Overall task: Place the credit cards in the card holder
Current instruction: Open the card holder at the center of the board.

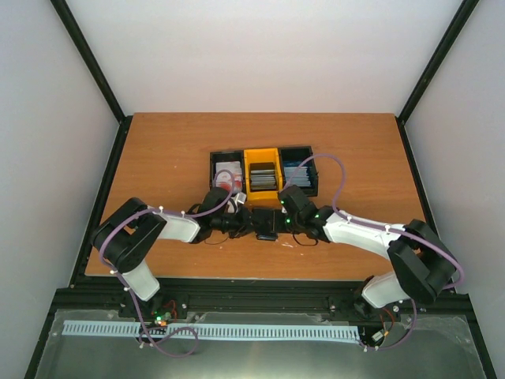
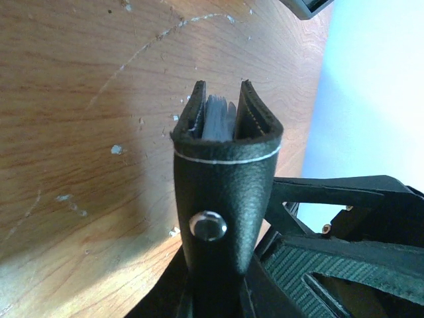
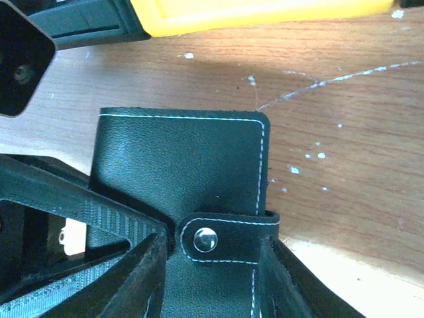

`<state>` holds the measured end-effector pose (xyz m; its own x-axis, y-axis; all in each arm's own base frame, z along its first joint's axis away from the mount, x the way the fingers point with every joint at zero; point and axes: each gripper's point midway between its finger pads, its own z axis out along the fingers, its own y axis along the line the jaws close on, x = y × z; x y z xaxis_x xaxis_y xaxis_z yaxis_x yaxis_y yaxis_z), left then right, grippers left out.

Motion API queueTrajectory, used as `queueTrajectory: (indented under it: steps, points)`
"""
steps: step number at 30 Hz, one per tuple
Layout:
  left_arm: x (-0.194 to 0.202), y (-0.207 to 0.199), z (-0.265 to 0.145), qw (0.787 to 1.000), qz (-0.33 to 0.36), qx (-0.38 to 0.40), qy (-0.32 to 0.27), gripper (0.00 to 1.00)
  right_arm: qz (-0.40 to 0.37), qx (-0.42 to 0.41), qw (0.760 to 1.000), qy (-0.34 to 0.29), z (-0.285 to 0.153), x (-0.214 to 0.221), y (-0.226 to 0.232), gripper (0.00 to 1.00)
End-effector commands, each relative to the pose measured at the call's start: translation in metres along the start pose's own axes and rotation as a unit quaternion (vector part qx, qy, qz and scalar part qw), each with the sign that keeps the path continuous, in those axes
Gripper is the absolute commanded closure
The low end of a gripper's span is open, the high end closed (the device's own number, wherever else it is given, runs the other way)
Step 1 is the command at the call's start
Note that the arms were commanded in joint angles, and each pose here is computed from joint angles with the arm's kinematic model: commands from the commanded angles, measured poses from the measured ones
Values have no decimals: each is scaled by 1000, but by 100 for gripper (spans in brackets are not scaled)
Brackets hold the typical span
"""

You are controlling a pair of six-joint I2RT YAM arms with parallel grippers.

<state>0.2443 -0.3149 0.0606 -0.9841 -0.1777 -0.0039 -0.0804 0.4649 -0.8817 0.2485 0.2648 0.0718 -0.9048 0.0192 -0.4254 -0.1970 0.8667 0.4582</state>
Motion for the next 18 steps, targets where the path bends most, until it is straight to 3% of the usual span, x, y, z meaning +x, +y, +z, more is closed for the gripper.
queueTrajectory:
  steps: [1, 11, 14, 18]
  points:
    - [-3, -14, -2, 999, 29, 19, -10, 99, 18, 8, 1000, 2, 4, -2, 0, 62]
    - [-2, -20, -2, 999, 41, 26, -12, 99, 9, 0, 1000, 21, 14, 7, 6, 66]
    - [-1, -20, -1, 999, 41, 25, -10, 99, 10, -23, 1000, 12, 11, 2, 16, 61]
    - [-1, -22, -3, 998, 47, 27, -13, 99, 28, 5, 1000, 1, 12, -3, 8, 59]
